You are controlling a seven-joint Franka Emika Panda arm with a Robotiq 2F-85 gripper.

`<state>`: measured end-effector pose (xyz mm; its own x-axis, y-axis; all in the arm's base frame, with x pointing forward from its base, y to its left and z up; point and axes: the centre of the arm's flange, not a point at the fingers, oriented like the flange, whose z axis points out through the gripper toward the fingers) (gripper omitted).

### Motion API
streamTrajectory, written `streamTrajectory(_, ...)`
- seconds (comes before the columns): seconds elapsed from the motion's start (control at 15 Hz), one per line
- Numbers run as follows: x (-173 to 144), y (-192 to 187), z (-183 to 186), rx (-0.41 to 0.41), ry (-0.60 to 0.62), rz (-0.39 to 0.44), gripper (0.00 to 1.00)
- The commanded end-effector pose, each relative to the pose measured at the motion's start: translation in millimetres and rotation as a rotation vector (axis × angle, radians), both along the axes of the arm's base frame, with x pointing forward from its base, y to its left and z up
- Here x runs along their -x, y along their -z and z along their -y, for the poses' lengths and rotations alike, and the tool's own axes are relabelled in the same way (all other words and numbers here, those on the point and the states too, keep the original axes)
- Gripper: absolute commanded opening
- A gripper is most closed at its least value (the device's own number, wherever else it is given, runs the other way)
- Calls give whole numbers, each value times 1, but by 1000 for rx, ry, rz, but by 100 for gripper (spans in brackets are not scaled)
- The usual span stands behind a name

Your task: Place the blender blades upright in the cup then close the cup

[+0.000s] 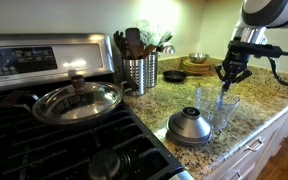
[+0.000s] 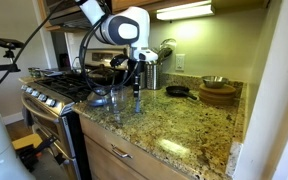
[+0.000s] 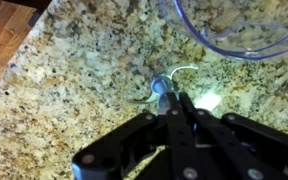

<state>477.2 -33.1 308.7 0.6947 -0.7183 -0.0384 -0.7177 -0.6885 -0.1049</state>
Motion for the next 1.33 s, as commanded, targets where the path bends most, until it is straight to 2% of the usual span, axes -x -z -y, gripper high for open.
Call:
streamTrajectory(0.0, 9, -19, 2, 33, -7, 22, 8)
streamTrajectory(0.07, 9, -19, 2, 40, -13, 19, 33)
streamTrajectory(0.2, 7, -15, 3, 54, -28, 5, 40)
streamTrajectory(0.8, 3, -4, 1, 79, -56, -25, 98)
streamTrajectory(1.07, -1, 7, 1, 85, -54, -45, 100)
streamTrajectory(1.13, -2, 11, 1, 86, -54, -52, 85)
streamTrajectory(1.27, -4, 16, 1, 89, -53, -63, 75)
